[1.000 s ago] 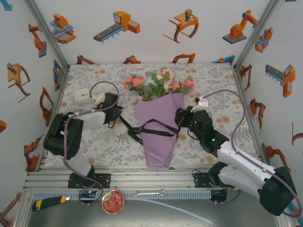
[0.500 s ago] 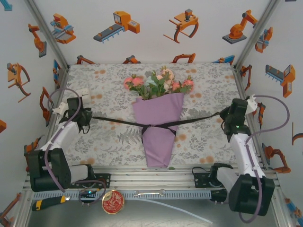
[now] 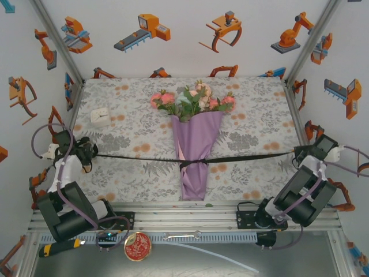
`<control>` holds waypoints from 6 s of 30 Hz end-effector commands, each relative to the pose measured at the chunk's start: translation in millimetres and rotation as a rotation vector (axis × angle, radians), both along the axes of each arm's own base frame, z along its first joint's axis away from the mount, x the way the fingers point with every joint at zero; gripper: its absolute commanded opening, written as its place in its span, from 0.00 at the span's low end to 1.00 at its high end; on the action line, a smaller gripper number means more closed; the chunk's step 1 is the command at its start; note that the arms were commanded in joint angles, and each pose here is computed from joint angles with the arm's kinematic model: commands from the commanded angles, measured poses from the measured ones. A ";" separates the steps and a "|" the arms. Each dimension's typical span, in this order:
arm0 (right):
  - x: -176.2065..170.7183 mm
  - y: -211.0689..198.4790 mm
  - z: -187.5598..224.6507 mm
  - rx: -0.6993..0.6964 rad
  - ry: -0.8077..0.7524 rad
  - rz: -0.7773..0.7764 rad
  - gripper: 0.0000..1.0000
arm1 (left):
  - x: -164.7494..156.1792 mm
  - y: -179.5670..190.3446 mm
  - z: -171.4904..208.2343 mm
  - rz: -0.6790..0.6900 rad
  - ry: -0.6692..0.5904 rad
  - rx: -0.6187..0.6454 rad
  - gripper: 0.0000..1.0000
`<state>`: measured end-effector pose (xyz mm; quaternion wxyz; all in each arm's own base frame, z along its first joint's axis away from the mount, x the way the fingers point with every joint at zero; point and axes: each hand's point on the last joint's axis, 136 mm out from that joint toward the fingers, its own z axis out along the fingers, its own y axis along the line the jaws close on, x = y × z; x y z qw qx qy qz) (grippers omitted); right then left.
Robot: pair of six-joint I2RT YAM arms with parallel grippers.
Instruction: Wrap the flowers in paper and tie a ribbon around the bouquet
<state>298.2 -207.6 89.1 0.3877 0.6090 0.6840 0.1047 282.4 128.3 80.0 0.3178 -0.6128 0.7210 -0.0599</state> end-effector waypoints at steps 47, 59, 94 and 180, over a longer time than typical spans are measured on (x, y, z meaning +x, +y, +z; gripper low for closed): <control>-52.0 347.8 -75.3 0.555 0.118 0.370 0.30 | -35.6 -325.6 -62.0 -0.277 0.015 -0.566 0.39; -40.5 301.6 -54.8 0.248 0.080 0.396 0.00 | -21.9 -262.4 -43.1 -0.333 -0.015 -0.280 0.00; 6.2 269.8 90.4 -0.209 -0.141 1.071 0.52 | 13.9 -282.1 83.8 -1.325 -0.214 0.257 0.04; 9.7 430.8 110.3 -0.746 -0.375 1.880 0.44 | 1.8 -373.9 166.7 -1.662 -1.048 0.281 0.06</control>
